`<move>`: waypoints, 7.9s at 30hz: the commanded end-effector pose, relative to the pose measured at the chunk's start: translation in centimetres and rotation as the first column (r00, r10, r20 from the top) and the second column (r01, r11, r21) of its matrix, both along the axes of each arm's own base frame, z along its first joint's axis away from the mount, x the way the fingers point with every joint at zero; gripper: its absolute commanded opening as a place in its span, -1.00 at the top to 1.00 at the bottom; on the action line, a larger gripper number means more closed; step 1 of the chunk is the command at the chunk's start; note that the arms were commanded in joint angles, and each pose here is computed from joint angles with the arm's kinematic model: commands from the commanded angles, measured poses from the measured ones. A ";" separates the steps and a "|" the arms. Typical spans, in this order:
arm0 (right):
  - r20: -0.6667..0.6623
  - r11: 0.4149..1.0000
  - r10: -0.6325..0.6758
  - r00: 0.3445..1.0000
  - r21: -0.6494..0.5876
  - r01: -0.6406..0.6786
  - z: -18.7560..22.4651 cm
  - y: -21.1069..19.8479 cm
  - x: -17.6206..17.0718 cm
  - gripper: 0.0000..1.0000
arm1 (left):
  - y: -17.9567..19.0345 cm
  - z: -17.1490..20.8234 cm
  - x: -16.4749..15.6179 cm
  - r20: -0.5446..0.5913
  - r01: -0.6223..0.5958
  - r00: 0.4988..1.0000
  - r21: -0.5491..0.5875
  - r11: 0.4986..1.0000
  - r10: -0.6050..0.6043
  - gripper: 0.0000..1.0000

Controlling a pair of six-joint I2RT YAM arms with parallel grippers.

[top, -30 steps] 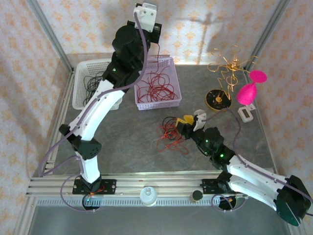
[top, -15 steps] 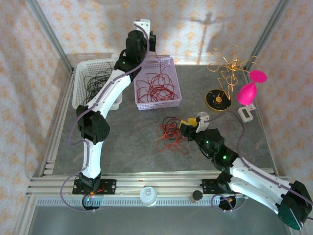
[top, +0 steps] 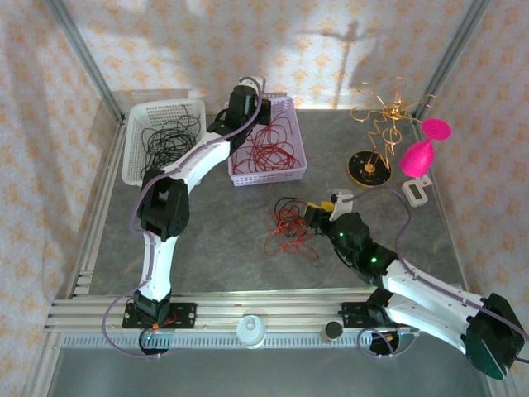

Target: Untangle the cables

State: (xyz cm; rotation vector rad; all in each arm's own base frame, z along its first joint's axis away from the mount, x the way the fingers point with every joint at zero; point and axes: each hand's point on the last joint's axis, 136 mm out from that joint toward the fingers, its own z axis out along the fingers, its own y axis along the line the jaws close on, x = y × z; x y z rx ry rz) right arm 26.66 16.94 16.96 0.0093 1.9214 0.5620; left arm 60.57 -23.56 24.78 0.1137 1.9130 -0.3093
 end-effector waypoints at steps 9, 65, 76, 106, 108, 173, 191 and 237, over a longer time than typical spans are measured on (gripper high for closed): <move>-0.180 0.997 -0.072 0.981 0.009 0.075 -2.4 -0.1 1.5 0.02 | 1.3 -12.7 -0.4 -0.234 -0.024 0.972 0.017 1.000 0.027 0.98; -0.602 0.954 -0.031 0.798 -0.256 -0.156 -13.8 -0.7 5.8 0.39 | 2.2 -10.2 -32.5 -0.314 0.189 0.907 -0.287 0.939 -0.279 0.14; -0.603 0.954 -0.044 0.796 -0.262 -0.147 -14.2 -1.1 5.3 0.90 | 1.9 -10.1 -32.6 -0.309 0.201 0.904 -0.305 0.931 -0.296 0.15; -0.006 0.931 0.323 0.946 -0.176 -0.319 13.1 3.8 2.7 1.00 | -7.6 2.3 -30.8 0.088 0.723 0.687 -0.174 0.668 -0.721 -0.25; 0.003 0.918 0.364 0.932 -0.171 -0.358 13.4 4.3 2.0 1.00 | -8.6 2.1 -30.7 0.088 0.761 0.645 -0.161 0.628 -0.759 -0.25; 0.748 0.446 0.110 0.655 -0.626 0.640 26.3 -7.1 14.5 0.14 | -6.2 1.3 -29.8 -0.001 0.671 0.742 0.005 0.742 -0.671 1.00; 0.480 0.917 0.396 0.783 -0.167 -0.361 15.6 0.7 2.7 -0.13 | -3.3 9.8 -26.9 0.182 0.470 0.881 -0.230 0.852 -0.437 1.00; 0.319 0.989 0.144 0.937 -0.086 -0.123 -3.0 12.5 5.6 0.65 | -2.0 25.3 -31.2 0.406 0.560 0.814 -0.362 0.745 -0.415 1.00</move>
